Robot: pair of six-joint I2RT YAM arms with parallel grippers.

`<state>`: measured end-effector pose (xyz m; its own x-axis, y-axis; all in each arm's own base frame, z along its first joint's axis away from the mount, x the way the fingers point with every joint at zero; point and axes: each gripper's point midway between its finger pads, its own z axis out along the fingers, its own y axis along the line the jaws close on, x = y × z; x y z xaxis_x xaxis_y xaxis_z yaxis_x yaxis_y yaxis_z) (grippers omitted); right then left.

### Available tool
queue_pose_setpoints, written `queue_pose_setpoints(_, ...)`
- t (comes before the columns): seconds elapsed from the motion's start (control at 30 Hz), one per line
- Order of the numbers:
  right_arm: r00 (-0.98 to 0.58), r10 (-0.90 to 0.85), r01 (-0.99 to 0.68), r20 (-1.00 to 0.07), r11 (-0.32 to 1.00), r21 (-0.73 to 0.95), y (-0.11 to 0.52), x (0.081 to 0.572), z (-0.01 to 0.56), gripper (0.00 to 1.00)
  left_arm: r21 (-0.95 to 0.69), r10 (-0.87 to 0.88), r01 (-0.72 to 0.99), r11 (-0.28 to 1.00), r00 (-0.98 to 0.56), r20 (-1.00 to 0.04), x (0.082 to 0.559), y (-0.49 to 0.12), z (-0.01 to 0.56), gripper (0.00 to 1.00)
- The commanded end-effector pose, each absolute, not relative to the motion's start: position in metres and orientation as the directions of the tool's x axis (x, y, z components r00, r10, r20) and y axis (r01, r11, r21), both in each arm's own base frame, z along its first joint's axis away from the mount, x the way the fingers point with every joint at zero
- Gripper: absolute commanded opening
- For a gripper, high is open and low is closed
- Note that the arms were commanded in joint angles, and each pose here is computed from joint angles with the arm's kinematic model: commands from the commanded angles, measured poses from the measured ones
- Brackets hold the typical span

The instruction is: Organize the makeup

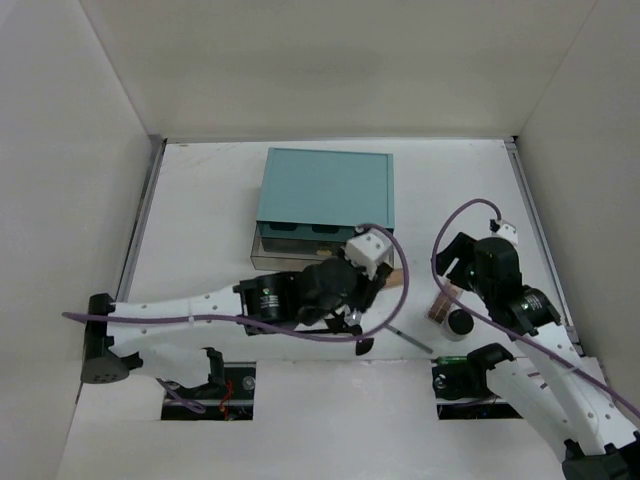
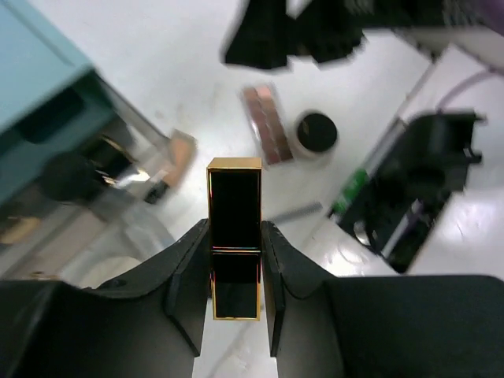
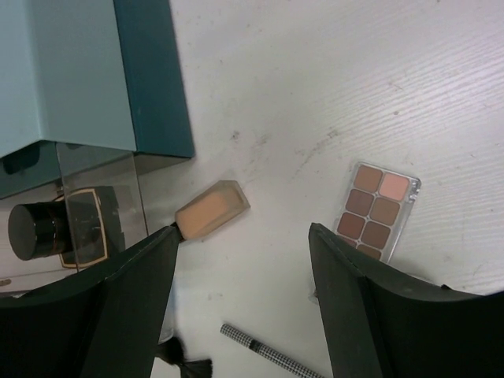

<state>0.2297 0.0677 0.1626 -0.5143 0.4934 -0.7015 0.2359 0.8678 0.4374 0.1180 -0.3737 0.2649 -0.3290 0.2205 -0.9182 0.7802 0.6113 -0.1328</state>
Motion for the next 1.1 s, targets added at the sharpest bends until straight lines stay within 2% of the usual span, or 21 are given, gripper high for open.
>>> queue_pose_setpoints(0.0,-0.537,0.461,0.14,-0.706,0.874,0.465,0.09,0.232,0.167,0.73,-0.066,0.2,0.67,0.74,-0.313,-0.928,0.173,-0.341,0.256,0.08)
queue_pose_setpoints(0.13,-0.603,0.388,0.012,-0.697,0.878,0.478,0.128,0.218,0.168,0.73,-0.058,0.157,0.521,0.851,-0.357,-0.921,0.233,-0.301,0.235,0.08)
queue_pose_setpoints(0.23,-0.639,0.296,-0.112,-0.71,0.877,0.466,0.159,0.203,0.171,0.74,-0.038,0.157,0.443,0.896,-0.393,-0.906,0.26,-0.279,0.217,0.08)
queue_pose_setpoints(0.4,-0.708,0.109,-0.272,-0.697,0.87,0.412,0.207,0.171,0.152,0.73,-0.04,0.127,0.366,0.93,-0.422,-0.898,0.29,-0.266,0.202,0.09)
queue_pose_setpoints(0.47,-0.726,0.061,-0.303,-0.685,0.866,0.398,0.219,0.162,0.145,0.75,-0.039,0.13,0.367,0.929,-0.426,-0.895,0.29,-0.266,0.199,0.13)
queue_pose_setpoints(0.67,-0.749,0.106,-0.253,-0.654,0.866,0.431,0.249,0.171,0.135,0.75,-0.044,0.121,0.363,0.931,-0.42,-0.899,0.287,-0.26,0.201,0.49)
queue_pose_setpoints(0.73,-0.749,0.122,-0.24,-0.652,0.866,0.438,0.261,0.176,0.134,0.75,-0.052,0.113,0.371,0.927,-0.41,-0.905,0.283,-0.259,0.208,0.56)
queue_pose_setpoints(0.83,-0.744,0.134,-0.218,-0.654,0.878,0.427,0.274,0.185,0.132,0.75,-0.065,0.094,0.372,0.926,-0.393,-0.915,0.278,-0.254,0.22,0.61)
queue_pose_setpoints(0.9,-0.745,0.131,-0.201,-0.654,0.891,0.408,0.283,0.19,0.127,0.75,-0.074,0.08,0.373,0.925,-0.383,-0.92,0.273,-0.248,0.229,0.71)
queue_pose_setpoints(1.0,-0.753,0.123,-0.166,-0.647,0.915,0.368,0.294,0.195,0.113,0.74,-0.095,0.057,0.384,0.918,-0.365,-0.929,0.26,-0.24,0.242,1.0)
queue_pose_setpoints(1.07,-0.755,0.123,-0.134,-0.644,0.932,0.336,0.295,0.198,0.103,0.74,-0.11,0.033,0.376,0.92,-0.354,-0.935,0.253,-0.231,0.251,1.0)
